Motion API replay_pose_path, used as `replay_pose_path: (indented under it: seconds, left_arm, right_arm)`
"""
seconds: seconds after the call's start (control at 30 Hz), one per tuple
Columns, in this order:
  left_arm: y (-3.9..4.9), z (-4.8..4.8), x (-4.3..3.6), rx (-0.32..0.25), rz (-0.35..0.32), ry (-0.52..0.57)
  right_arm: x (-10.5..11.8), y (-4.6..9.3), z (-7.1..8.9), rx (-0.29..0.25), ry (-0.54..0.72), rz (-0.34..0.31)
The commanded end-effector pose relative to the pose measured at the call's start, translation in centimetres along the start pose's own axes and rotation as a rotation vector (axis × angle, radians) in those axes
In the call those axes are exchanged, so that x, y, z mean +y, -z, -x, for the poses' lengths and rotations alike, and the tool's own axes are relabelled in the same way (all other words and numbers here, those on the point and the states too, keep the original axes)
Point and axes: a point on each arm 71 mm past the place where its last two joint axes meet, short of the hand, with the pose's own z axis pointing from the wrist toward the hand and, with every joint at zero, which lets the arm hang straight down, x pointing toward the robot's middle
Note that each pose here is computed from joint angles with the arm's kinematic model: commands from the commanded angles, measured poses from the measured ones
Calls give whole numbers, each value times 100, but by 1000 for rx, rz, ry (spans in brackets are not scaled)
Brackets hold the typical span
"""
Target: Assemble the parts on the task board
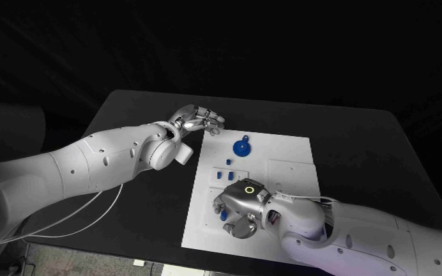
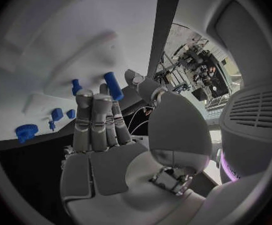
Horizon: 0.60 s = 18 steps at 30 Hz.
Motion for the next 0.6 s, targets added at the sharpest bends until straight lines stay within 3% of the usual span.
replay_pose_path:
  seconds: [0.03, 0.3, 0.6]
  left_arm:
    - [-1, -16, -9, 15, -5, 10]
    - [1, -12, -6, 17, -3, 10]
    - [3, -4, -2, 16, -1, 10]
  right_arm:
    - [3, 16, 20, -34, -21, 9]
    - [-33, 76, 64, -94, -56, 3]
    - [-150, 237, 213, -168, -207, -15]
